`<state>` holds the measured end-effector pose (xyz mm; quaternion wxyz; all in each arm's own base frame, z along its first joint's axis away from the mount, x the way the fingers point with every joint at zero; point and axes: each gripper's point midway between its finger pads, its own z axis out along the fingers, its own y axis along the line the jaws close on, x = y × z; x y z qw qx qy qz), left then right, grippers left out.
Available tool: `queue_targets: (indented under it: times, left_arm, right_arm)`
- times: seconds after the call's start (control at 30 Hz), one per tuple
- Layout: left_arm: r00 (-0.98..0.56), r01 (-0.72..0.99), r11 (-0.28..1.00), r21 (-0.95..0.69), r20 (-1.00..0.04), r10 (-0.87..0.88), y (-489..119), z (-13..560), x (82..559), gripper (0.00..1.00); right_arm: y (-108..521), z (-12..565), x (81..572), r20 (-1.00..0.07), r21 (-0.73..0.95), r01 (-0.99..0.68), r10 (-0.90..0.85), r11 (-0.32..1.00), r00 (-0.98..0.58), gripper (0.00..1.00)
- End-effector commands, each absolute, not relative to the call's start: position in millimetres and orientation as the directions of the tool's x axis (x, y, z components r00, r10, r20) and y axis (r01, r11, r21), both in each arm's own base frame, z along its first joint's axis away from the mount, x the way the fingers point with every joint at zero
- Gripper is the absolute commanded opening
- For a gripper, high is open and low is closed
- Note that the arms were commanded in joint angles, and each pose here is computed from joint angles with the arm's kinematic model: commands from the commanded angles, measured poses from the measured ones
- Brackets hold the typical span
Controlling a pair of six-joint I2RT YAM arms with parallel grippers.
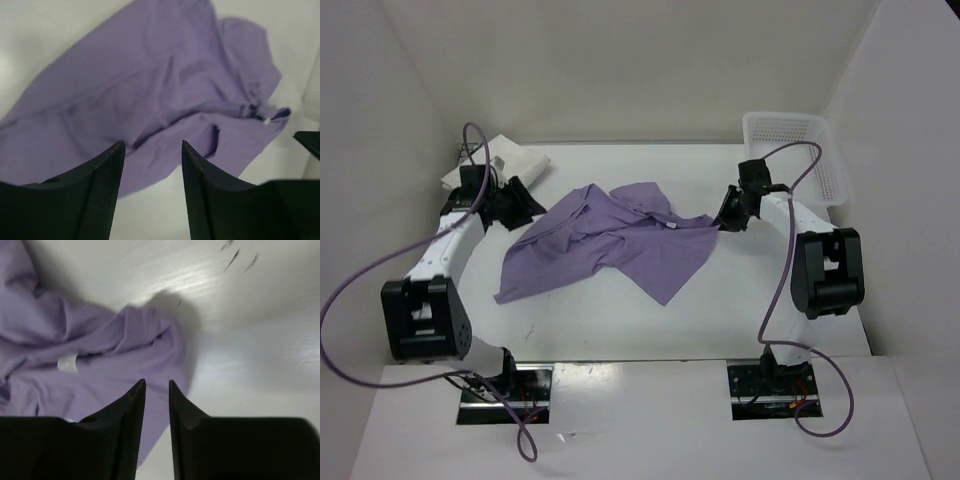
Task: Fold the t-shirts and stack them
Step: Flatten out the tshirt
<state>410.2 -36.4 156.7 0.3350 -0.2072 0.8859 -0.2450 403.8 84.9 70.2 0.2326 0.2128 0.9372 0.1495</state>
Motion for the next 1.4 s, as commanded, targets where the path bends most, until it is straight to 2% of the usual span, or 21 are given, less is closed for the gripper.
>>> queue_targets:
  times: [0.0, 0.03, 0.1, 0.13, 0.2, 0.27, 0.5, 0.57, 0.63, 0.87, 1.0, 1.03, 1.1, 1.2, 1.23, 1.37]
  left_arm:
    - [-0.65, -0.328, 0.791, -0.517, -0.484, -0.586, -20.1, 137.5, 363.4, 0.55]
    - [-0.619, -0.355, 0.78, -0.516, -0.495, -0.61, -17.3, 143.8, 351.1, 0.52]
    - [-0.562, -0.456, 0.725, -0.516, -0.464, -0.685, -2.5, 138.9, 331.4, 0.44]
    - [-0.514, -0.499, 0.671, -0.548, -0.437, -0.738, -0.4, 137.6, 318.3, 0.37]
    - [-0.42, -0.591, 0.575, -0.565, -0.393, -0.818, 13.9, 134.2, 302.4, 0.31]
    - [-0.336, -0.702, 0.468, -0.536, -0.331, -0.882, 25.6, 114.3, 282.9, 0.33]
    - [-0.102, -0.86, 0.185, -0.476, -0.194, -0.976, 52.6, 79.1, 257.0, 0.32]
    - [-0.051, -0.891, 0.147, -0.429, -0.227, -0.973, 64.4, 73.8, 248.1, 0.33]
    - [-0.003, -0.901, 0.102, -0.423, -0.228, -0.974, 68.7, 77.6, 247.7, 0.34]
    - [0.138, -0.886, -0.062, -0.459, -0.134, -0.981, 60.7, 71.2, 245.9, 0.53]
    - [0.15, -0.932, -0.101, -0.348, -0.118, -0.982, 61.1, 48.8, 231.2, 0.66]
    - [0.148, -0.938, -0.103, -0.332, -0.113, -0.982, 59.9, 46.1, 228.6, 0.66]
    - [0.166, -0.936, -0.112, -0.334, -0.137, -0.976, 64.5, 56.2, 227.3, 0.72]
    - [0.187, -0.934, -0.121, -0.335, -0.175, -0.967, 75.6, 67.4, 224.8, 0.72]
    - [0.185, -0.942, -0.125, -0.31, -0.173, -0.967, 76.9, 63.8, 219.5, 0.62]
    - [0.188, -0.947, -0.139, -0.288, -0.151, -0.971, 73.3, 49.1, 217.3, 0.48]
  right_arm:
    - [115.1, 102.8, 374.1, -0.384, 0.445, 0.212, 0.4, 0.87, -0.832, 0.29]
    - [125.8, 93.7, 357.2, -0.348, 0.451, 0.204, 0.382, 0.869, -0.856, 0.17]
    - [143.7, 100.5, 345.7, -0.346, 0.5, 0.162, 0.367, 0.851, -0.864, 0.08]
    - [153.1, 90.8, 333.0, -0.303, 0.513, 0.168, 0.361, 0.842, -0.882, 0.05]
    - [175.8, 90.6, 317.7, -0.295, 0.526, 0.115, 0.308, 0.842, -0.905, 0.04]
    - [190.8, 83.4, 296.8, -0.263, 0.529, 0.089, 0.264, 0.844, -0.928, 0.04]
    - [200.5, 74.2, 249.5, -0.234, 0.563, 0.061, 0.229, 0.824, -0.945, 0.2]
    - [199.4, 66.4, 239.5, -0.204, 0.569, 0.078, 0.232, 0.819, -0.951, 0.21]
    - [209.0, 76.3, 238.5, -0.228, 0.595, 0.043, 0.22, 0.803, -0.949, 0.24]
    - [209.5, 96.7, 240.3, -0.289, 0.618, -0.006, 0.22, 0.786, -0.932, 0.26]
    - [211.8, 99.3, 238.5, -0.296, 0.621, -0.018, 0.213, 0.784, -0.931, 0.28]
    - [211.8, 101.9, 238.6, -0.302, 0.623, -0.023, 0.214, 0.781, -0.929, 0.28]
    - [211.9, 104.5, 238.6, -0.309, 0.626, -0.028, 0.215, 0.779, -0.926, 0.28]
    - [210.5, 106.3, 240.2, -0.322, 0.622, -0.03, 0.221, 0.782, -0.921, 0.29]
    - [210.5, 106.3, 240.2, -0.322, 0.622, -0.03, 0.221, 0.782, -0.921, 0.29]
    - [210.3, 106.7, 239.7, -0.329, 0.625, -0.035, 0.222, 0.78, -0.918, 0.3]
